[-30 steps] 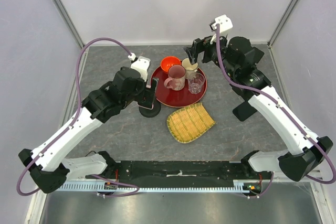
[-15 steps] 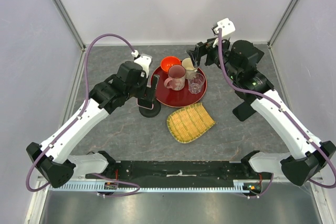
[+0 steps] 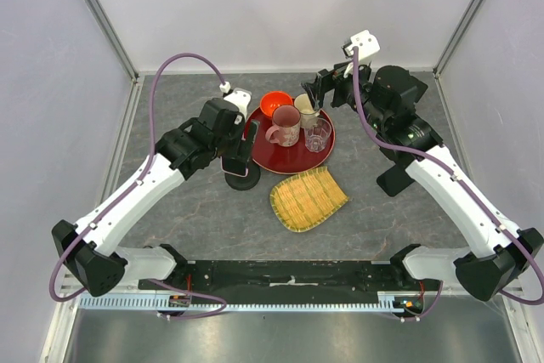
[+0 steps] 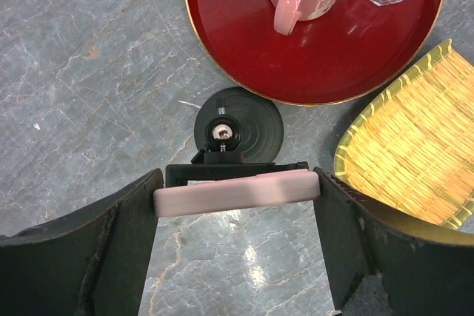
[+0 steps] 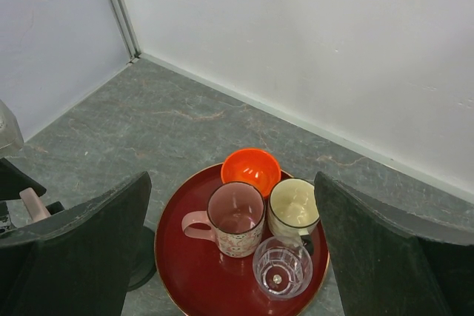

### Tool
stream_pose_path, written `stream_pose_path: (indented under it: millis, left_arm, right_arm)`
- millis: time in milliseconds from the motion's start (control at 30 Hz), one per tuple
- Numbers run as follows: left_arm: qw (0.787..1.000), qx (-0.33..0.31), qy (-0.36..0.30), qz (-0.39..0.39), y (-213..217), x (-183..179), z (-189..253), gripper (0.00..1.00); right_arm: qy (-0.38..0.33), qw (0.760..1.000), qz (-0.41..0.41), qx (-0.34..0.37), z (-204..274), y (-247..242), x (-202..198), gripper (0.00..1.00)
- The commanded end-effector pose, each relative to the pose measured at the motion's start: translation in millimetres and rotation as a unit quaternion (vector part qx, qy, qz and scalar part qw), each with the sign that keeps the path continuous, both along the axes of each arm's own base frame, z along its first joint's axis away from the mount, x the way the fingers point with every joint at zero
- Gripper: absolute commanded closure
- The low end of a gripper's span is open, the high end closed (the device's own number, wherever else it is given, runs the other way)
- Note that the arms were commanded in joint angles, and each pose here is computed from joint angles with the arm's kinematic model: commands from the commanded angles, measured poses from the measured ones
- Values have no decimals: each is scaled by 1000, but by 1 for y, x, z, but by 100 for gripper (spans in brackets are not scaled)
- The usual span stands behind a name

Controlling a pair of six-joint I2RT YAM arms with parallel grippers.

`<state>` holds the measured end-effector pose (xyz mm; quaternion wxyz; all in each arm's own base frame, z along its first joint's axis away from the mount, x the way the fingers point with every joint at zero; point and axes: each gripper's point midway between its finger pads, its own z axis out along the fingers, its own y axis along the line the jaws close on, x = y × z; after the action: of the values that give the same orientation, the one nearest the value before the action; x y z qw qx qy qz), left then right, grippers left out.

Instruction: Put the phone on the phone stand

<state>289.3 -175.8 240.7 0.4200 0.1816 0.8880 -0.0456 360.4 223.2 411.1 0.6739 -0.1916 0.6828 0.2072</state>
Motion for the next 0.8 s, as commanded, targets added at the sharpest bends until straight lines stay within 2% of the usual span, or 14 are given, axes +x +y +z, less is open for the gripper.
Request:
stream_pose_path:
  millis: [0,67,133,300,367,400,467,500,600,767]
  left_arm:
    - [999,1,-25,27,4,12,7,21]
    - [999,-3,-21,34,4,12,5,25]
    - [999,-4,-18,39,4,12,2,32]
    - [999,-11,-12,42,2,11,1,60]
    - [999,-13,-13,46,3,10,3,67]
    - [999,-12,-14,47,4,10,4,77]
    - [998,-9,-18,55,9,9,7,88]
    - [998,-9,-21,58,10,9,10,98]
    - [996,-3,-32,84,19,11,19,98]
    - [982,49,-56,172,55,15,30,98]
  right_arm:
    - [-19,1000,2,9,10,-1,1,2]
    - [-18,1000,0,10,9,-2,1,2]
    - [-18,1000,2,9,9,-2,1,2]
    - [-15,1000,-1,6,6,-2,2,2]
    - [-16,1000,-2,7,7,-4,2,2]
    - [-15,1000,-2,6,6,-4,2,2]
    - [-15,1000,-2,5,6,-4,2,2]
    - [-16,1000,-1,6,6,-3,2,2]
    - [-14,1000,-1,6,5,-3,2,2]
    - [-13,1000,-1,5,3,-2,3,2]
